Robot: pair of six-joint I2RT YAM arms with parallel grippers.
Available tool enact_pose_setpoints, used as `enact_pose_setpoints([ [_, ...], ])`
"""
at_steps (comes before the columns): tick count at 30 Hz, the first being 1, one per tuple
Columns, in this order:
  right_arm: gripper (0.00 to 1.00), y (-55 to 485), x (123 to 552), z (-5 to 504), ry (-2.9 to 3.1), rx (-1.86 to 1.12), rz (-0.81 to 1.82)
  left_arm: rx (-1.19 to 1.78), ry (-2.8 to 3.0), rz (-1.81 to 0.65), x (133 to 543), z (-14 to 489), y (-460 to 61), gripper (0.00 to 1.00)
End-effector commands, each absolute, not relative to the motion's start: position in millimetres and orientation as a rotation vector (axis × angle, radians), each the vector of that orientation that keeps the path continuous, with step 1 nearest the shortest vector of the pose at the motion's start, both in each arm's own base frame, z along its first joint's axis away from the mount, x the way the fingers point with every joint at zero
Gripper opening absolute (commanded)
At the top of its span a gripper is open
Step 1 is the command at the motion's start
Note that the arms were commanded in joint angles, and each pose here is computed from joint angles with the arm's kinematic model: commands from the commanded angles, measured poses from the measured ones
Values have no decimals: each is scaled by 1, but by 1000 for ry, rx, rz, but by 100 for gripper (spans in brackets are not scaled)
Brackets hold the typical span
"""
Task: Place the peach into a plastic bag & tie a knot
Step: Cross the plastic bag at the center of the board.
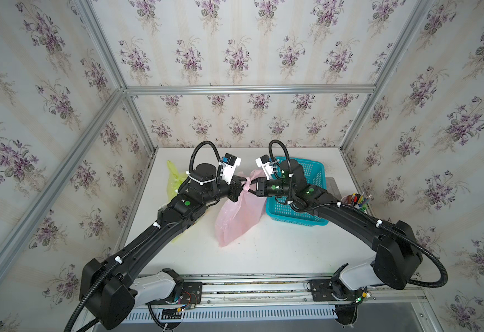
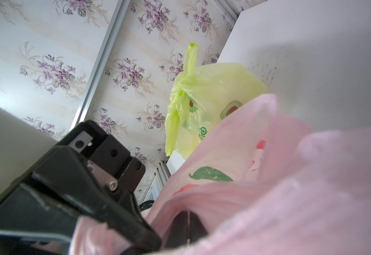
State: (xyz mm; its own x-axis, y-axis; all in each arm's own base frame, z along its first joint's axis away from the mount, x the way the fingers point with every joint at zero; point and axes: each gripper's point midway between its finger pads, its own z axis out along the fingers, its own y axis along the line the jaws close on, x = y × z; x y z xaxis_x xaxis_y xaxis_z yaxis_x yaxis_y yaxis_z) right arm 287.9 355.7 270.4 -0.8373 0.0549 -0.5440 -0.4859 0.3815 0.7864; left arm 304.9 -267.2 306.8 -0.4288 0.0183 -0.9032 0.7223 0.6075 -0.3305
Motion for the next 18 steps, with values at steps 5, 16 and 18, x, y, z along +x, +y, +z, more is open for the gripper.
enact_pose_setpoints([
  [5, 0, 359, 304, 293, 2042, -307, 1493, 595, 1886, -892, 304, 305, -265, 11],
  [16, 0, 366, 299, 289, 2049, -345, 1552, 554, 1970, -791, 310, 295, -251, 45],
  [18, 0, 366, 299, 290, 2048, -346, 1554, 543, 1988, -768, 311, 294, -246, 46],
])
